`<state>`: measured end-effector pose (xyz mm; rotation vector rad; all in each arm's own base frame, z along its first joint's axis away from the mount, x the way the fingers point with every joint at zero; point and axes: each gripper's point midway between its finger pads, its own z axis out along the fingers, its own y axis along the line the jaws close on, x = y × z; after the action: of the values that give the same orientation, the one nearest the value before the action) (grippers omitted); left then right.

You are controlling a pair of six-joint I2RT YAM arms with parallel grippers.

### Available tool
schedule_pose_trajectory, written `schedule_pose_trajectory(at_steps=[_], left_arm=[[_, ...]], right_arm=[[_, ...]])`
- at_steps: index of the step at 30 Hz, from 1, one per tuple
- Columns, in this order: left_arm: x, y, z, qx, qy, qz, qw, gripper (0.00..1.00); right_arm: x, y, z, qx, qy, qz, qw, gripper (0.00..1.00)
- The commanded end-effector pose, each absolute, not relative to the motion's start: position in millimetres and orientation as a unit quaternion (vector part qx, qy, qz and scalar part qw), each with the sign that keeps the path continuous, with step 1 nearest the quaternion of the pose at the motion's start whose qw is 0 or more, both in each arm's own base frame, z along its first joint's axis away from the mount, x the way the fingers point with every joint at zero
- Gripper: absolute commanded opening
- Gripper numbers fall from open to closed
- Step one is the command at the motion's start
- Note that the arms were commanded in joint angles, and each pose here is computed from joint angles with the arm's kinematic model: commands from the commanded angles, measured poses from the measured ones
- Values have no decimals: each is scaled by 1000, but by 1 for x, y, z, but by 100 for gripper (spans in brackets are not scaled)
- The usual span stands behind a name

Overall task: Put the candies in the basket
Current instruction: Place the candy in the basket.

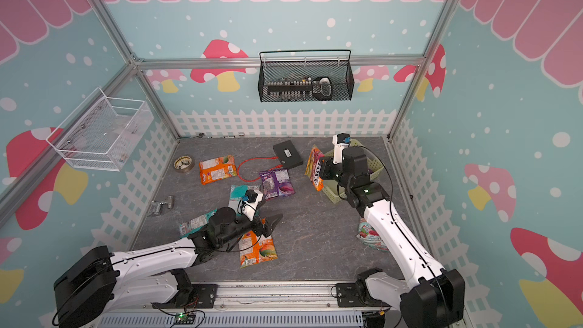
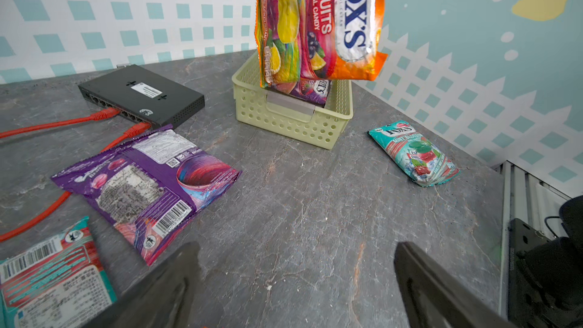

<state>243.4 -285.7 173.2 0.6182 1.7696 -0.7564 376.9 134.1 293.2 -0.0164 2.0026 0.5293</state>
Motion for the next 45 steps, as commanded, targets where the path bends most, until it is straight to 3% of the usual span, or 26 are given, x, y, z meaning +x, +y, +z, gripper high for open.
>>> schedule_pose_trajectory(at_steps=[1,9,22,40,45], left_arm=[[239,-289,180,278,723,-324,543,99],[233,-295,182,291,716,-340,536,99],[234,-297,178,294,719,-337,531,99],[236,-294,181,288,719,-334,537,99],[236,-294,181,288,719,-334,538,99]], right_arm=[[404,105,317,13,810,181,558,0],[444,60,291,37,827,141,543,0],[469,68,235,35,851,170,496,0],[465,51,139,95,888,173,416,0],[459,46,112,117,903,163,380,9]])
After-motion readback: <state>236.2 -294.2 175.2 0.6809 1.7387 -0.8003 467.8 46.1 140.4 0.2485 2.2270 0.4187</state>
